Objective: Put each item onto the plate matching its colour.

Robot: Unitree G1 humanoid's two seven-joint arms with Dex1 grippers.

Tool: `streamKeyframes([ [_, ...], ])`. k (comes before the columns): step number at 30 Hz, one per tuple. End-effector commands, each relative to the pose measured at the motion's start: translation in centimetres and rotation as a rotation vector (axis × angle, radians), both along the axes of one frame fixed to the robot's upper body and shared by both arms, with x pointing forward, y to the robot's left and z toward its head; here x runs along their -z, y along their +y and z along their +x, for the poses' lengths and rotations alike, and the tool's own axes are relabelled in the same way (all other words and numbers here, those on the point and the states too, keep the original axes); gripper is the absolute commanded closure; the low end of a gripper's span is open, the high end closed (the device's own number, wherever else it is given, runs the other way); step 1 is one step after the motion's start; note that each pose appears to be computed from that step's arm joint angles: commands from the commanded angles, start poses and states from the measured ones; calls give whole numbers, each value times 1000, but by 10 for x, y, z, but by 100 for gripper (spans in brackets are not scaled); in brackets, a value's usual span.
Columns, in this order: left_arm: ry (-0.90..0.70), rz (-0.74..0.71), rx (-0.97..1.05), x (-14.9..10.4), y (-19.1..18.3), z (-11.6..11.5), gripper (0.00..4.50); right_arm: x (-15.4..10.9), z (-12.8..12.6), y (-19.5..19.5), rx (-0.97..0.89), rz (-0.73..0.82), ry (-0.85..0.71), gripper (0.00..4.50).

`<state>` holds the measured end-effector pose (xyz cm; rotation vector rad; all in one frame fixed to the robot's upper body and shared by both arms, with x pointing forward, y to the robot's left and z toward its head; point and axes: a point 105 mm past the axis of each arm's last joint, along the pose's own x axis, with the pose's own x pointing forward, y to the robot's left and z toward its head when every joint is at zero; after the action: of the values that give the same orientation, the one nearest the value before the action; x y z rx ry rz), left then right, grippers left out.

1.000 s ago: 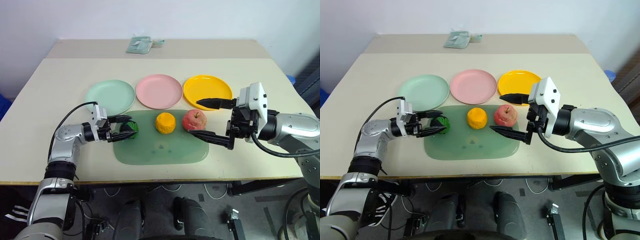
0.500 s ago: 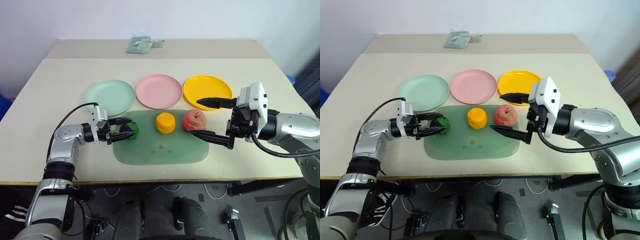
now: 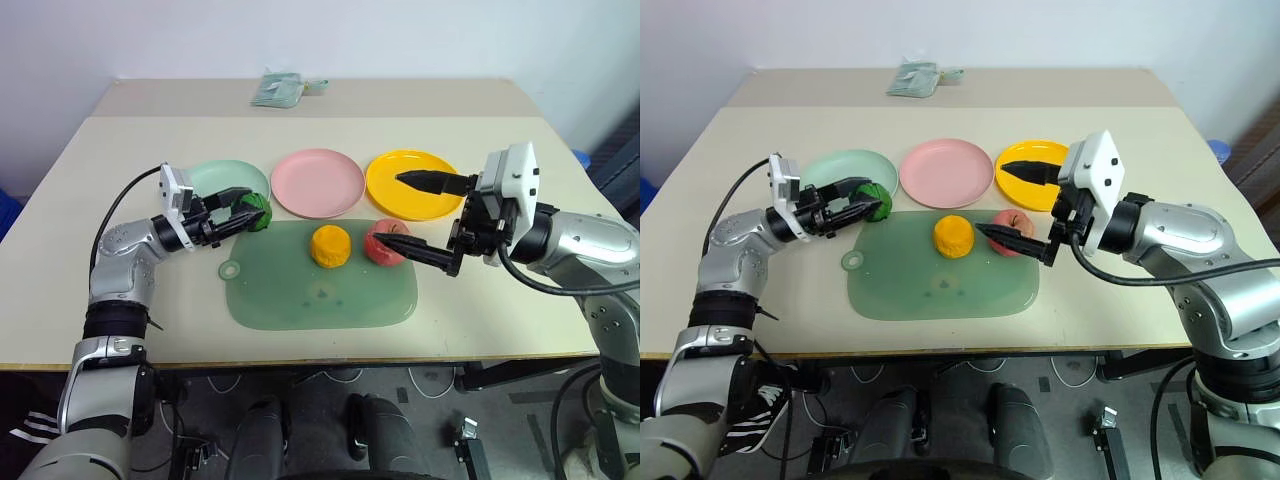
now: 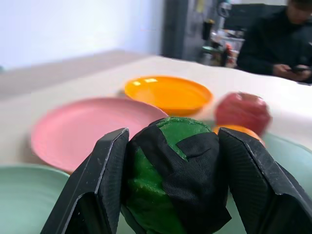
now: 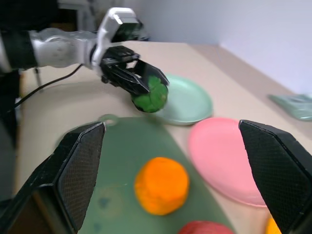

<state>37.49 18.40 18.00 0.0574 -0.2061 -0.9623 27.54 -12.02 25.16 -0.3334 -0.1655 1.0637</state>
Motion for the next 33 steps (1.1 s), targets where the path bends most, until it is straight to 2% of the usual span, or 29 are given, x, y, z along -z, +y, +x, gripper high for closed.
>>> streamKeyframes([
  [1,-60,-12,-219,-17,24,22,157,-11,12,0,69,30,-62,0],
  [5,-67,-22,-394,-18,37,41,157,-13,34,2,177,59,-101,0],
  [9,-53,-22,-488,-15,44,51,157,-10,33,11,160,57,-107,0],
  [13,-33,37,-600,-4,56,58,157,-9,31,13,149,46,-107,0],
  [16,-22,18,-632,-5,62,60,74,-6,30,12,150,32,-101,0],
  [17,-37,15,-616,-8,60,59,27,-5,30,11,149,23,-99,0],
  [18,-49,14,-602,-11,58,58,1,-4,30,11,149,18,-97,0],
  [19,-60,17,-591,-12,57,58,1,-4,30,11,147,15,-97,0],
  [21,-76,-10,-541,-20,54,55,1,-4,29,13,138,20,-94,0],
  [25,-57,-27,-207,-29,27,31,1,-4,26,15,116,22,-83,0],
  [29,-23,14,105,-23,1,-7,1,0,26,15,107,5,-65,0],
  [33,86,16,247,-17,-3,-30,1,0,21,23,68,17,-53,0],
])
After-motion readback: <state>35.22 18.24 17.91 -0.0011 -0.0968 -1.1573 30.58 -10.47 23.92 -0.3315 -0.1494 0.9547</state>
